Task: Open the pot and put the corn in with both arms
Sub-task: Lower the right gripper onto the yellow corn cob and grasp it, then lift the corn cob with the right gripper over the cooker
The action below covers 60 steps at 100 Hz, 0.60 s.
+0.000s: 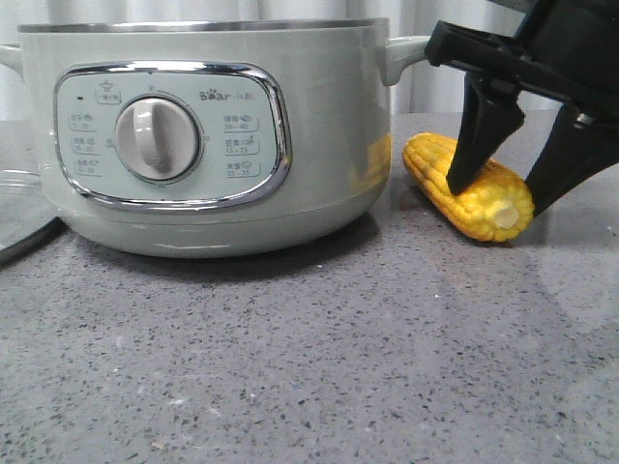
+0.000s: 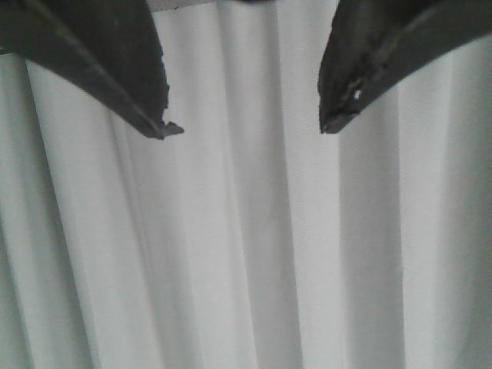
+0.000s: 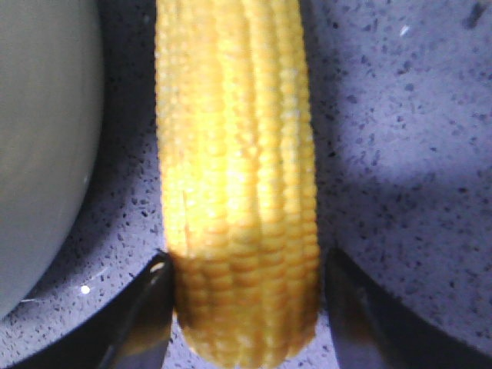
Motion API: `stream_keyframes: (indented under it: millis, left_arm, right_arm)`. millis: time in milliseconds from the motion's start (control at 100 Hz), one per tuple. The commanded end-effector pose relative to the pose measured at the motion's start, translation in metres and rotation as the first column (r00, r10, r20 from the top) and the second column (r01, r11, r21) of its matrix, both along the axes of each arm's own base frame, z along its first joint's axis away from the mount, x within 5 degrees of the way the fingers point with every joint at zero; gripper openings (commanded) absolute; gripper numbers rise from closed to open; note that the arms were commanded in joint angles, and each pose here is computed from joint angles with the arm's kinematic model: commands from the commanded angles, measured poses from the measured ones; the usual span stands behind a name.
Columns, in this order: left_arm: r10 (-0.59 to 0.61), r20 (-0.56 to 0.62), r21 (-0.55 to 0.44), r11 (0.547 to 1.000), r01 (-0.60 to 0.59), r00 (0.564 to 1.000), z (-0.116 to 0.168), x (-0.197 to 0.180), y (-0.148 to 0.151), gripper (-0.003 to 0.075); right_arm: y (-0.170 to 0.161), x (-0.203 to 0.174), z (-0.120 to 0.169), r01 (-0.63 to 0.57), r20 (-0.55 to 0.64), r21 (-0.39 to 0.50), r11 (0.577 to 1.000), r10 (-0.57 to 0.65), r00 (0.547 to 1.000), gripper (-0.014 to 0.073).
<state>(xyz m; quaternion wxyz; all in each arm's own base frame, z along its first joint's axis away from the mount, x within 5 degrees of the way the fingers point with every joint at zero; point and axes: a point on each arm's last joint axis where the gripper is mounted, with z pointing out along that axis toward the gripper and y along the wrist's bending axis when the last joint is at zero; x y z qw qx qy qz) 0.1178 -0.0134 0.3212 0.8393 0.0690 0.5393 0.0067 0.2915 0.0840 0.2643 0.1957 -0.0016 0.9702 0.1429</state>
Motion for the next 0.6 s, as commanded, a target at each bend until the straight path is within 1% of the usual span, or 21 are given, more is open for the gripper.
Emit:
stream_keyframes:
  millis: [0,80,250,320,430,590]
  left_arm:
    - [-0.007,0.096,-0.011,1.000,0.009,0.995,0.0167,-0.0032,-0.0005,0.0389]
    - [-0.007,0.096,-0.011,1.000,0.009,0.995,0.0167,-0.0032,-0.0005,0.0389]
    - [-0.007,0.096,-0.011,1.000,0.009,0.995,0.0167,-0.0032,-0.0005,0.0389]
    - [-0.007,0.096,-0.011,1.000,0.009,0.995,0.0167,-0.0032,-0.0005,0.0389]
    - [-0.006,0.096,-0.016,1.000,0.008,0.995,0.0167,-0.0031,-0.0002,0.0388]
    - [-0.006,0.098,-0.016,1.000,0.008,0.995,0.0169,-0.0033,-0.0002,0.0388]
  right_arm:
    - [-0.0032,0.0029,0.0132,-0.001,0.070,-0.015,1.000,0.002,0.998,0.0318]
    - [-0.0032,0.0028,0.0131,-0.001,0.068,-0.015,1.000,0.002,0.998,0.0253]
    - [-0.0032,0.0024,0.0130,-0.002,0.064,-0.015,1.000,0.003,0.998,0.0010]
    - [-0.0032,0.0021,0.0128,-0.003,0.060,-0.016,1.000,0.004,0.998,-0.0062]
    - [-0.0051,0.0002,0.0116,-0.005,0.032,-0.022,1.000,0.006,0.999,-0.0074]
    - [-0.0097,-0.0049,0.0107,-0.008,-0.014,-0.067,0.998,0.007,1.000,-0.0074]
